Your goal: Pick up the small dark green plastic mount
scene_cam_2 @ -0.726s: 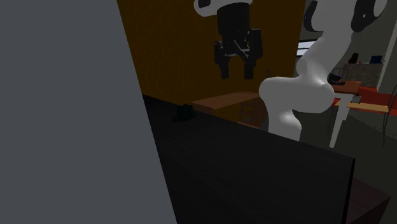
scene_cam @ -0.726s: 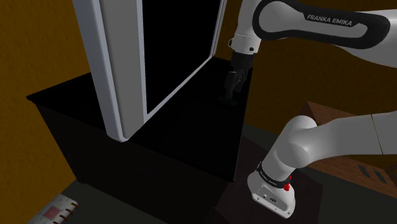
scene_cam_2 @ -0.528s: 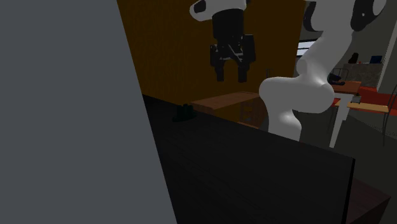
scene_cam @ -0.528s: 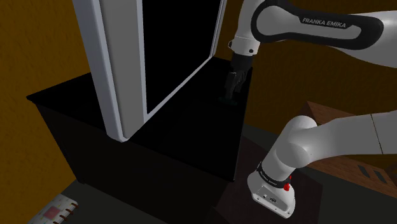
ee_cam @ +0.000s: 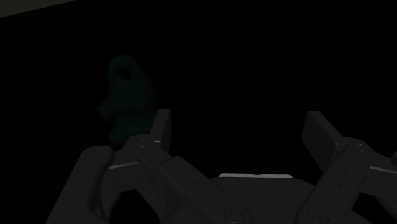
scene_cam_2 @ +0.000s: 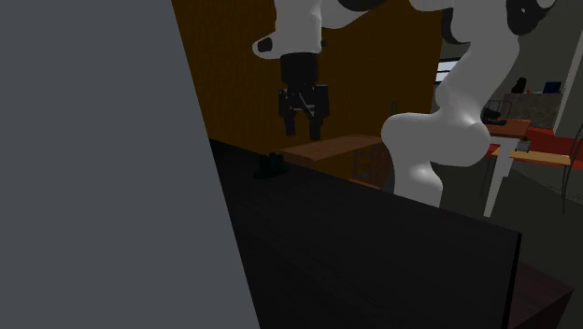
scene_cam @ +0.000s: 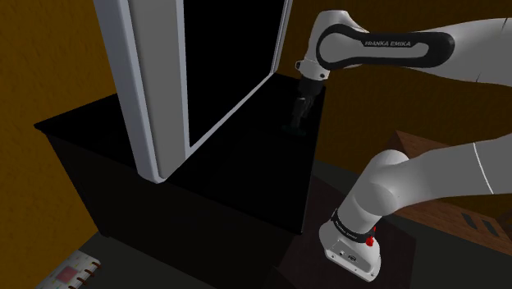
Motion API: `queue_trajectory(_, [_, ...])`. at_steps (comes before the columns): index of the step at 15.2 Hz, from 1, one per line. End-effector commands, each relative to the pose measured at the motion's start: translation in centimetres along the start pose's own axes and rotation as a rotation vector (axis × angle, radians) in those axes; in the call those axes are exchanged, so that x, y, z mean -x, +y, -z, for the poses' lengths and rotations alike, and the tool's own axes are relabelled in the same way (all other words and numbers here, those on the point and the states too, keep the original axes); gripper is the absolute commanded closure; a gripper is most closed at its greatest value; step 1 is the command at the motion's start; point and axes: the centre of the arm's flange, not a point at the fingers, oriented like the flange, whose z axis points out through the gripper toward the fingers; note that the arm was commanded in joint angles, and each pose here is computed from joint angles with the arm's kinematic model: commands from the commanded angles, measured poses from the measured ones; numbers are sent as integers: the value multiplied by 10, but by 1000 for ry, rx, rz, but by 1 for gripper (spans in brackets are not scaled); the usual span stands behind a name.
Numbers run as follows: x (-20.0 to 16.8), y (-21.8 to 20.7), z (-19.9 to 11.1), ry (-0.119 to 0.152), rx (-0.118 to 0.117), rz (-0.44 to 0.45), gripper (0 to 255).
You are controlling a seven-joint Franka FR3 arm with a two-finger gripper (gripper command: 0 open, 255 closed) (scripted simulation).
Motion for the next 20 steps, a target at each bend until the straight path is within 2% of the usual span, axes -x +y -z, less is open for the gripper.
queue_trajectory(1, [-6, 24, -8, 15, 7, 20, 0])
queue_trajectory(7, [-25, 86, -34, 54, 22, 72, 0])
queue_trajectory(16, [-26, 88, -74, 54, 22, 72, 0])
queue_trajectory(17, [-26, 87, -73, 54, 22, 72, 255])
queue_trajectory(20, [-26, 87, -74, 54, 22, 72, 255])
